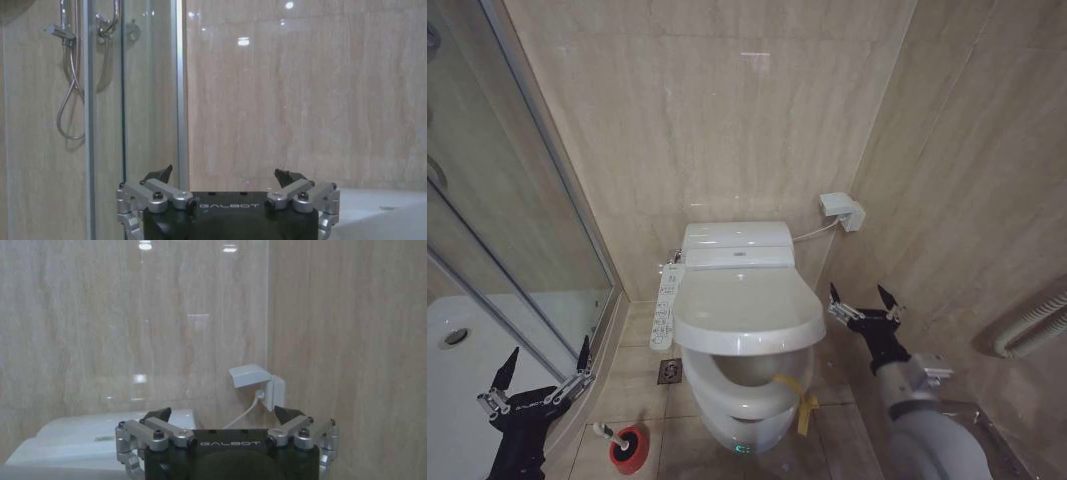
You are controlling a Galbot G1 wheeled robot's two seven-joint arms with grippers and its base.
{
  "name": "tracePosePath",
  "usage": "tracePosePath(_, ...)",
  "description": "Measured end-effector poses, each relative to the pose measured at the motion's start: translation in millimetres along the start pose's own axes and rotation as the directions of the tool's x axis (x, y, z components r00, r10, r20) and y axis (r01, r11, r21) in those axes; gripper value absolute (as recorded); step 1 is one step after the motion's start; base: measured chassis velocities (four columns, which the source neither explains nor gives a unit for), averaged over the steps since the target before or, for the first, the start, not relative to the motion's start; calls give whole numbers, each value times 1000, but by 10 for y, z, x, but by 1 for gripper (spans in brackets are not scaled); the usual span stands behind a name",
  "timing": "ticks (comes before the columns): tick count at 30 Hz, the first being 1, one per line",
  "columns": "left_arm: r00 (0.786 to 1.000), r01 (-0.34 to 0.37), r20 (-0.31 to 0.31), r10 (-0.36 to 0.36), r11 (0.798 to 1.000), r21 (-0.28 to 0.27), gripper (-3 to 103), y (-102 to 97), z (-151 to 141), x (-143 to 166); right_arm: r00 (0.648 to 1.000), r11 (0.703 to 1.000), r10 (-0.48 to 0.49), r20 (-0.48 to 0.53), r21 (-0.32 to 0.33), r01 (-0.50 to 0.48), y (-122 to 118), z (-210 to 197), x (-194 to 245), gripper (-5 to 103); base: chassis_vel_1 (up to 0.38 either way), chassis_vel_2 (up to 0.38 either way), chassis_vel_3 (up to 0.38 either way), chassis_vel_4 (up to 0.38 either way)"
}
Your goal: Open the toilet lid, clean the toilet bowl with a toilet brush, close the toilet lid, and flush.
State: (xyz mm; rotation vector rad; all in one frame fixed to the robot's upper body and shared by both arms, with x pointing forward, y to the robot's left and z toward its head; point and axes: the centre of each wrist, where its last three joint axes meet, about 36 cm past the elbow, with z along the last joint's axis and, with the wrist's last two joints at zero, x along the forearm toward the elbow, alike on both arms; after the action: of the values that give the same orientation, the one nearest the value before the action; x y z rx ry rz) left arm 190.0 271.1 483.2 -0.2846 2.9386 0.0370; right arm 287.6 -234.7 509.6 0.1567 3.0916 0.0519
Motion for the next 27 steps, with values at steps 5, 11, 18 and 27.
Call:
tracePosePath(5, 1000, 0, 0, 0, 1000, 0, 100, 0, 0, 0, 1000, 1000, 8, -1, 16, -8, 18, 21, 162, 100, 0, 0, 0, 0)
tracePosePath(11, 1000, 0, 0, 0, 1000, 0, 100, 0, 0, 0, 1000, 999, 22, 6, 28, -22, 23, 14, 202, 100, 0, 0, 0, 0)
tracePosePath(18, 1000, 0, 0, 0, 1000, 0, 100, 0, 0, 0, 1000, 999, 24, 9, 28, -25, 23, 10, 197, 100, 0, 0, 0, 0)
tracePosePath(27, 1000, 0, 0, 0, 1000, 0, 100, 0, 0, 0, 1000, 999, 24, 10, 29, -24, 23, 13, 191, 100, 0, 0, 0, 0)
